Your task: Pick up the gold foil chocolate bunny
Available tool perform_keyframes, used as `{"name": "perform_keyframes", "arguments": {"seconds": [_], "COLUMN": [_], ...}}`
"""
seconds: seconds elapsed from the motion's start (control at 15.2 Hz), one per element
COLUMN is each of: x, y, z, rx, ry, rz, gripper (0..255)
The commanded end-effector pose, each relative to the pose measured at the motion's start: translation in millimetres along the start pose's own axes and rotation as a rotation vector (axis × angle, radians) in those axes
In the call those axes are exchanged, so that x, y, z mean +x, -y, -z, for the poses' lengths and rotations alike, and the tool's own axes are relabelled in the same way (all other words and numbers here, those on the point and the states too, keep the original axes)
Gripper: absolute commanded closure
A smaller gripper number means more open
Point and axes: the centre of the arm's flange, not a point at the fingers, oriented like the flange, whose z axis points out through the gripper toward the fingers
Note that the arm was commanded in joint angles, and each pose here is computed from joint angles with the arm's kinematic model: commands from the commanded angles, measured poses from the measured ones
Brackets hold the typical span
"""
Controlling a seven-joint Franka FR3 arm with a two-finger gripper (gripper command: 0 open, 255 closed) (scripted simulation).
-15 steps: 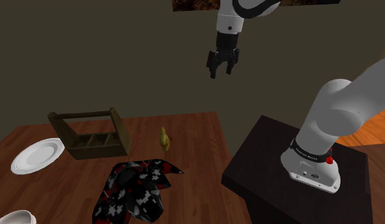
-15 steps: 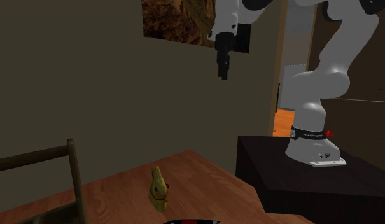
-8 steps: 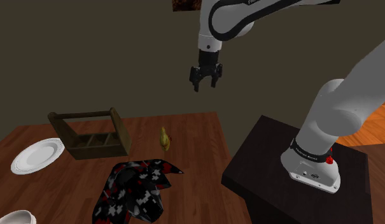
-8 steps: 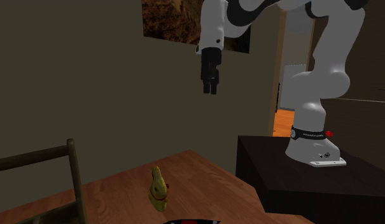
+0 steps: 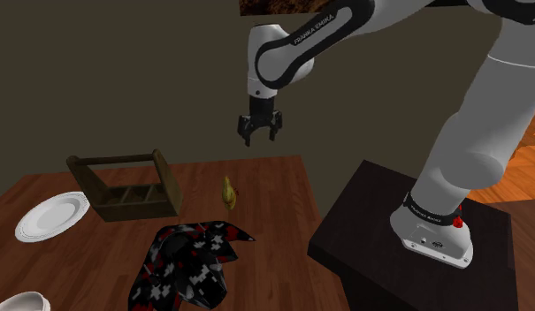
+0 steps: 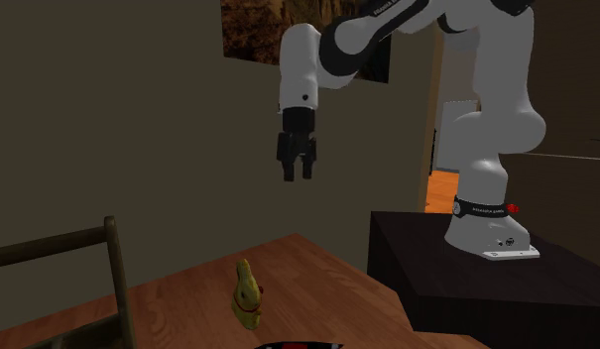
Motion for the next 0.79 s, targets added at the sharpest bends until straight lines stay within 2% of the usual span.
{"name": "perform_keyframes", "arguments": {"seconds": [0.0, 0.73], "x": [11, 84], "y": [10, 75], "z": [-22, -131], "rx": [0.005, 0.027], "ry": [0.007, 0.047], "rz": [-0.020, -0.120], "gripper": [0, 0]}}
